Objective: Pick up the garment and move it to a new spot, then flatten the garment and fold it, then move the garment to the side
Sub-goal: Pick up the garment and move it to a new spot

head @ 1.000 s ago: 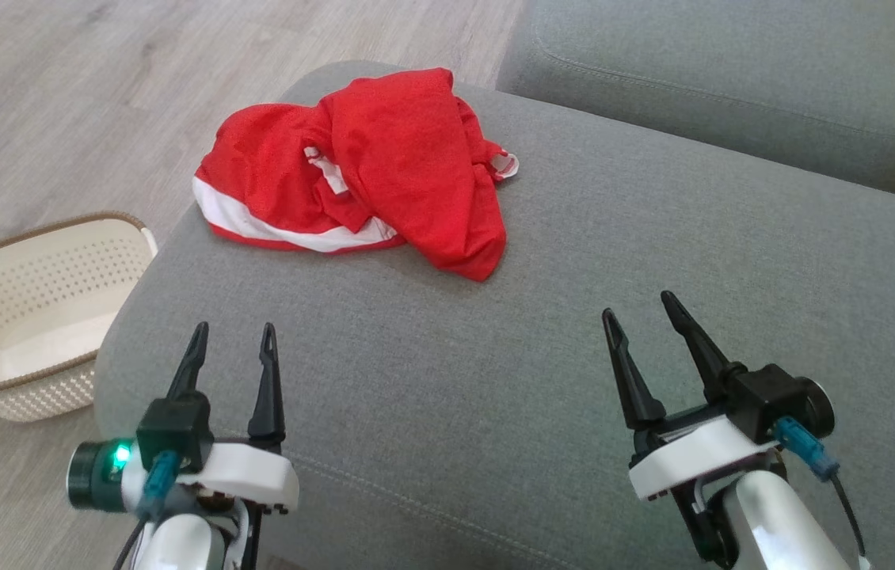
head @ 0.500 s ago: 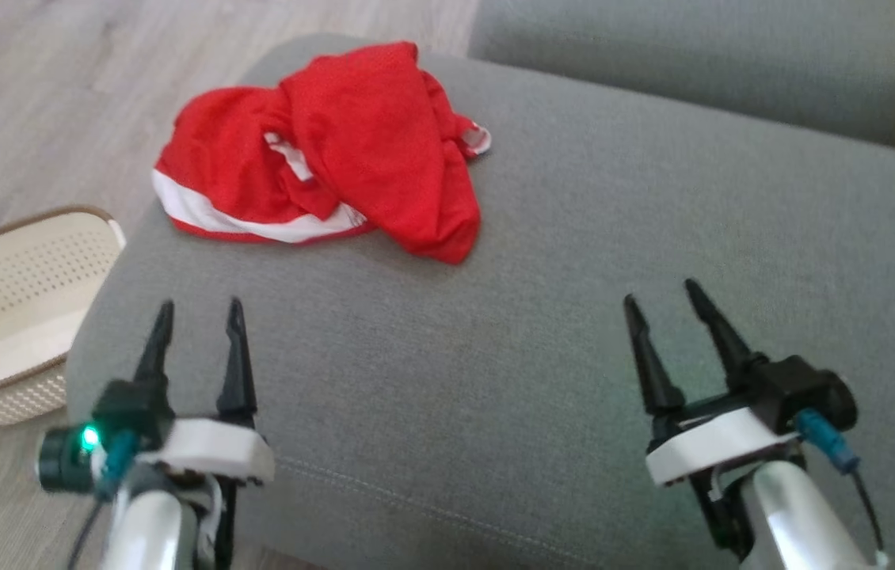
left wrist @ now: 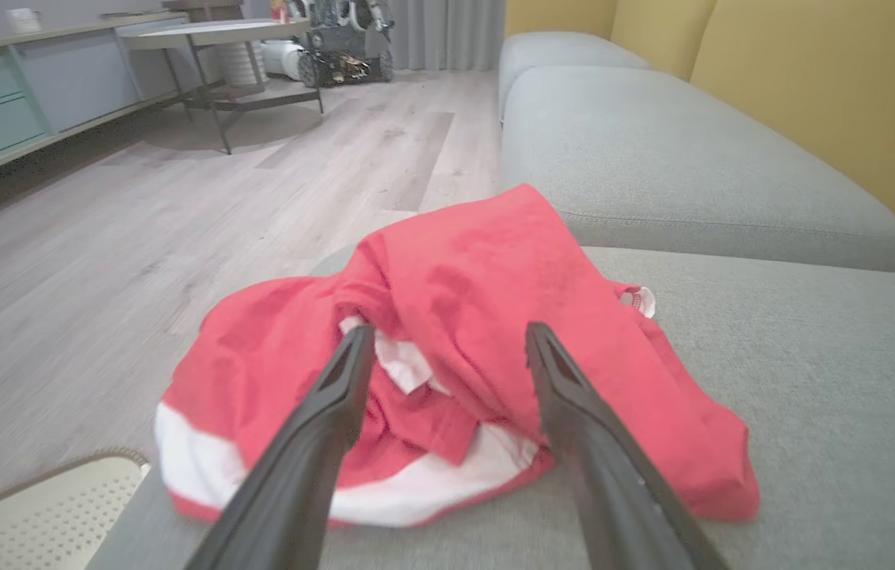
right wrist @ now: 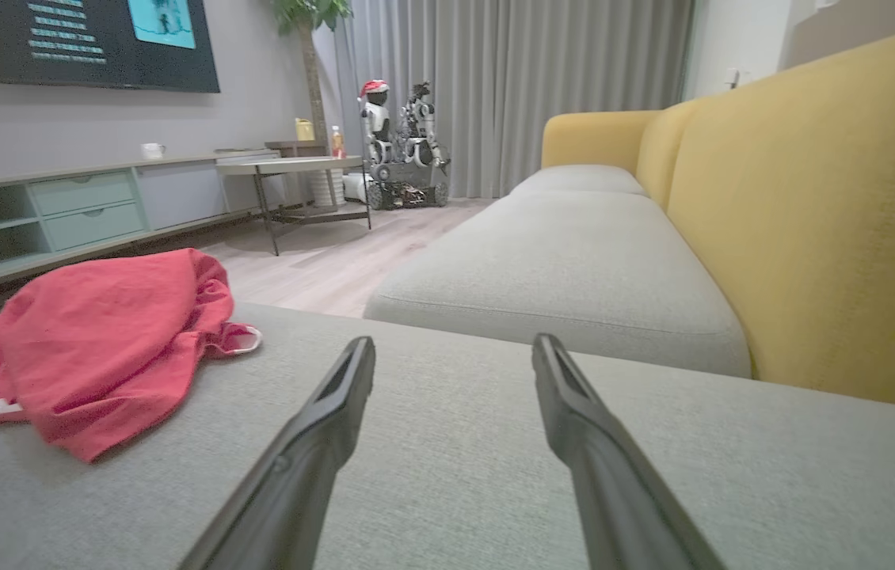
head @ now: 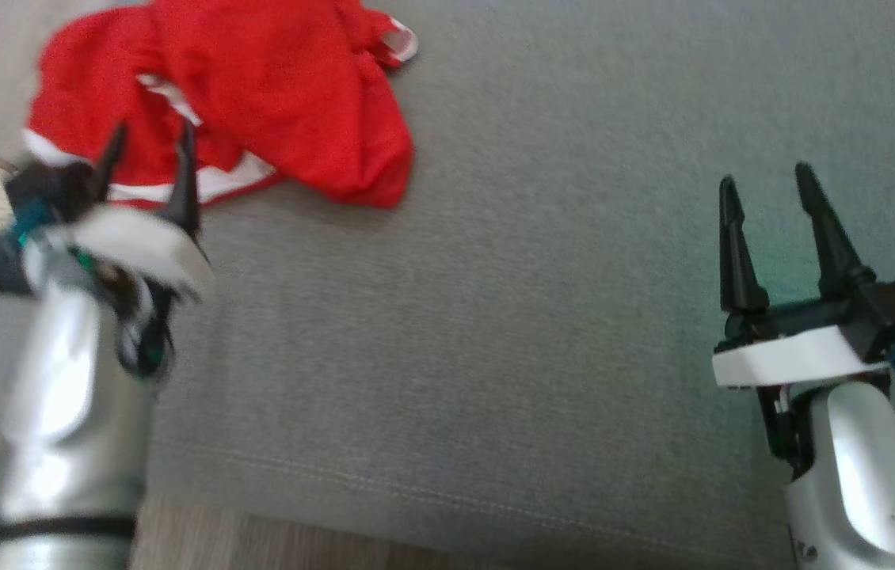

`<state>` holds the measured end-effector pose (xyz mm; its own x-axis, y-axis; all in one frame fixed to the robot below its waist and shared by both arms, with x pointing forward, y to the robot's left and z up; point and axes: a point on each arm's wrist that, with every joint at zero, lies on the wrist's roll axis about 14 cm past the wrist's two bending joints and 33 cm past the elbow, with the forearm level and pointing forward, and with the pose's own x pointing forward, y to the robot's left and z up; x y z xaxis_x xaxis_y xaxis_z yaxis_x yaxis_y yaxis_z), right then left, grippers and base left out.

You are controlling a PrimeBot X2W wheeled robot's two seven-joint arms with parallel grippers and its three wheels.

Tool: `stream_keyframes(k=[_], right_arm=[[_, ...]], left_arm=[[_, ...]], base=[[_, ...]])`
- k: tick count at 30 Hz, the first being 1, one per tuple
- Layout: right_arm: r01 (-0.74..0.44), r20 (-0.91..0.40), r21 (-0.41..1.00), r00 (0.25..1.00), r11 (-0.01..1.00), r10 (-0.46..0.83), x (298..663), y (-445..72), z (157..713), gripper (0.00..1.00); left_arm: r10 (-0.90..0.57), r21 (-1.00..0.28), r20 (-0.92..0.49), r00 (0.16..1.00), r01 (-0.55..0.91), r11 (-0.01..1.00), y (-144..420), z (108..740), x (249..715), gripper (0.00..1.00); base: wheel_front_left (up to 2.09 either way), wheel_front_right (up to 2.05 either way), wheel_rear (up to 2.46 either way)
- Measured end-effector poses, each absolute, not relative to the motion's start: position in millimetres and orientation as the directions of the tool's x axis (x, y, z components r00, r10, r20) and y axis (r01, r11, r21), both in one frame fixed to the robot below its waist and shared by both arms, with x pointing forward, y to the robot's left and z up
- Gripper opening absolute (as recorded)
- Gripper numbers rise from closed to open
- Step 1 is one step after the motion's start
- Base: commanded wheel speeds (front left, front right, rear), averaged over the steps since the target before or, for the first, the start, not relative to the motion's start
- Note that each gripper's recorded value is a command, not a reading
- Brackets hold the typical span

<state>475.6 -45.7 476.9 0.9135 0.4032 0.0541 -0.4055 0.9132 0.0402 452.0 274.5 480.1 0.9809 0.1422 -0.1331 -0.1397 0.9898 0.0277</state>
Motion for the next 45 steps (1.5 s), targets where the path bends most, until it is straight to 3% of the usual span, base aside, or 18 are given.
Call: stream_keyframes(k=[7, 17, 18, 19, 23, 29, 36, 45], right_arm=[[-0.348, 0.015, 0.038, 0.938, 0.937, 0.347, 483.7, -71.1, 457.4, 1.00], [-0.278, -0.027, 0.034, 0.960, 0.960, 0.279, 489.0, -100.9, 438.7, 1.00], [-0.271, -0.032, 0.033, 0.962, 0.962, 0.272, 488.5, -104.0, 436.9, 1.00], [-0.264, -0.036, 0.031, 0.963, 0.964, 0.265, 488.1, -106.7, 435.4, 1.00], [-0.252, -0.046, 0.028, 0.966, 0.967, 0.253, 486.4, -112.0, 432.7, 1.00], [-0.254, -0.023, 0.038, 0.967, 0.966, 0.255, 484.9, -110.1, 442.5, 1.00], [-0.271, 0.020, 0.049, 0.962, 0.961, 0.271, 479.0, -102.6, 465.2, 1.00], [-0.292, 0.085, 0.067, 0.954, 0.954, 0.286, 462.3, -95.5, 497.9, 1.00]], left_arm=[[0.088, 0.071, -0.272, 0.958, -0.072, 0.995, 273.8, 460.2, 515.7, 1.00], [0.052, 0.118, -0.488, 0.871, 0.006, 0.993, 262.2, 402.6, 548.3, 1.00], [0.053, 0.119, -0.505, 0.862, 0.009, 0.993, 261.7, 397.1, 548.7, 0.55], [0.053, 0.117, -0.519, 0.853, 0.010, 0.993, 260.8, 392.4, 549.1, 0.00], [0.058, 0.116, -0.539, 0.840, 0.006, 0.993, 260.2, 384.2, 547.9, 0.00], [0.076, 0.125, -0.450, 0.890, -0.022, 0.992, 268.4, 407.5, 549.4, 0.00], [0.083, 0.076, -0.155, 0.984, -0.072, 0.994, 274.6, 489.6, 556.3, 0.00], [0.061, -0.012, 0.161, 0.985, -0.060, 0.998, 265.2, 589.2, 534.7, 0.00]], base=[[0.00, 0.00, 0.00], [0.00, 0.00, 0.00], [0.00, 0.00, 0.00], [0.00, 0.00, 0.00], [0.00, 0.00, 0.00], [0.00, 0.00, 0.00], [0.00, 0.00, 0.00], [0.00, 0.00, 0.00]])
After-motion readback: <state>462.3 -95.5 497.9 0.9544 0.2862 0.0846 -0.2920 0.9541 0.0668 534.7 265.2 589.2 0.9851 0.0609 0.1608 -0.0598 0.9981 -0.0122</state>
